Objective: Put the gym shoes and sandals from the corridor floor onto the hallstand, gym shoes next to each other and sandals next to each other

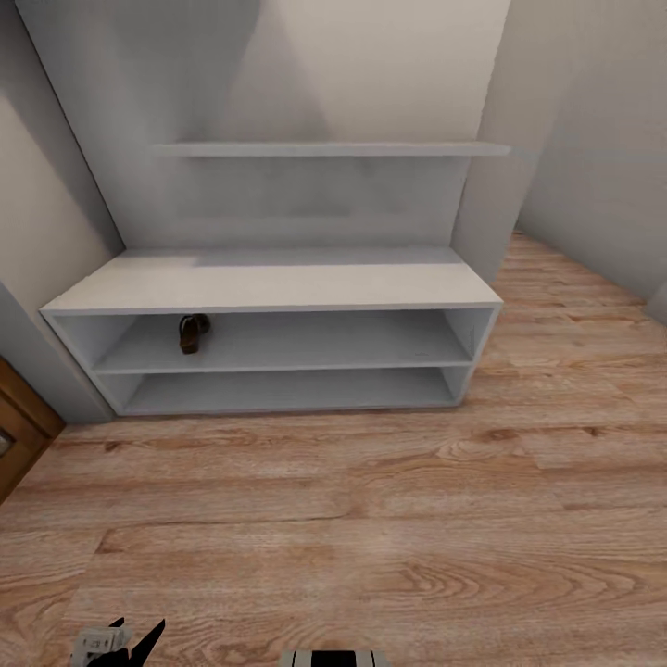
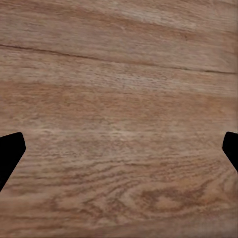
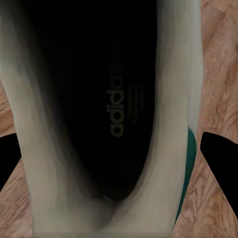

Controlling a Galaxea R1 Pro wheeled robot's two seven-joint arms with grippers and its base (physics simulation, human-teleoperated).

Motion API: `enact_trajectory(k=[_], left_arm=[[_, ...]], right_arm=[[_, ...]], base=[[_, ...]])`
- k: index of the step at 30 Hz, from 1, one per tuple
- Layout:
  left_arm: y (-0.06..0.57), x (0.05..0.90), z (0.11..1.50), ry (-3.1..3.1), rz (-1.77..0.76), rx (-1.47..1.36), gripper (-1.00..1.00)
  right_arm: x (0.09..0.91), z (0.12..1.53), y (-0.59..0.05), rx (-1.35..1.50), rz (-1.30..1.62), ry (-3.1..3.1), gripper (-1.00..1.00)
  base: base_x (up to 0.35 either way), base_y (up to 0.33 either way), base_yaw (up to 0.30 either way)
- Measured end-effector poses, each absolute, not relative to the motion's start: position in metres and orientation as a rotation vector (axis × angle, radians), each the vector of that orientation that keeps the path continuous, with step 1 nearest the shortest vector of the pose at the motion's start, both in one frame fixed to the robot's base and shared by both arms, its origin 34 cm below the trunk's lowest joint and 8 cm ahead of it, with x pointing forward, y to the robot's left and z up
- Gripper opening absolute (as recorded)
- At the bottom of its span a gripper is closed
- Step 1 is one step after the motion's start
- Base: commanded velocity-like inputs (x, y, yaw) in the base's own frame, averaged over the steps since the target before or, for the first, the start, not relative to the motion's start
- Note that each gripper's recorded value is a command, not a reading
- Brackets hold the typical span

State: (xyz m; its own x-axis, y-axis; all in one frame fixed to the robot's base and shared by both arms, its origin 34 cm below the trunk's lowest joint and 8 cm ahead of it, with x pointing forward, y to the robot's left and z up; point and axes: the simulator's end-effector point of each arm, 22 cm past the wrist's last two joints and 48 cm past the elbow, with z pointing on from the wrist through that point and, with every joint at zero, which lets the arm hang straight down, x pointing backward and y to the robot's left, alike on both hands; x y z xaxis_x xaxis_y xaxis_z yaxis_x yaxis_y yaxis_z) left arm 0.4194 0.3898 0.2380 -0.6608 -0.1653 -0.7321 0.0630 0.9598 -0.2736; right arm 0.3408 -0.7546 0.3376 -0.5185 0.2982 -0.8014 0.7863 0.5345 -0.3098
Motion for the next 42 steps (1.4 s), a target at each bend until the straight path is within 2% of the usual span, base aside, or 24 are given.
enact_trajectory(k=[14,29,32,42], left_arm=[[0.39,0.42,0.238,2.265,-0.348,-0.07,1.0],[0.394,0.419,0.239,2.268,-0.345,-0.067,1.0],[0.39,0.419,0.246,2.247,-0.398,-0.056,1.0],[0.391,0.421,0.245,2.237,-0.383,-0.086,1.0]], right_arm=[[0.341,0.338,-0.755,0.875,-0.888,2.069,-1.0],[0.341,0.337,-0.754,0.873,-0.886,2.07,-1.0],[0.346,0.31,-0.72,0.837,-0.832,2.137,-1.0],[0.459,0.24,-0.489,0.382,-0.425,2.294,-1.0]], base=[[-0.07,-0.209,0.0],[-0.036,-0.018,0.0],[0.0,0.0,0.0],[0.0,0.0,0.0]])
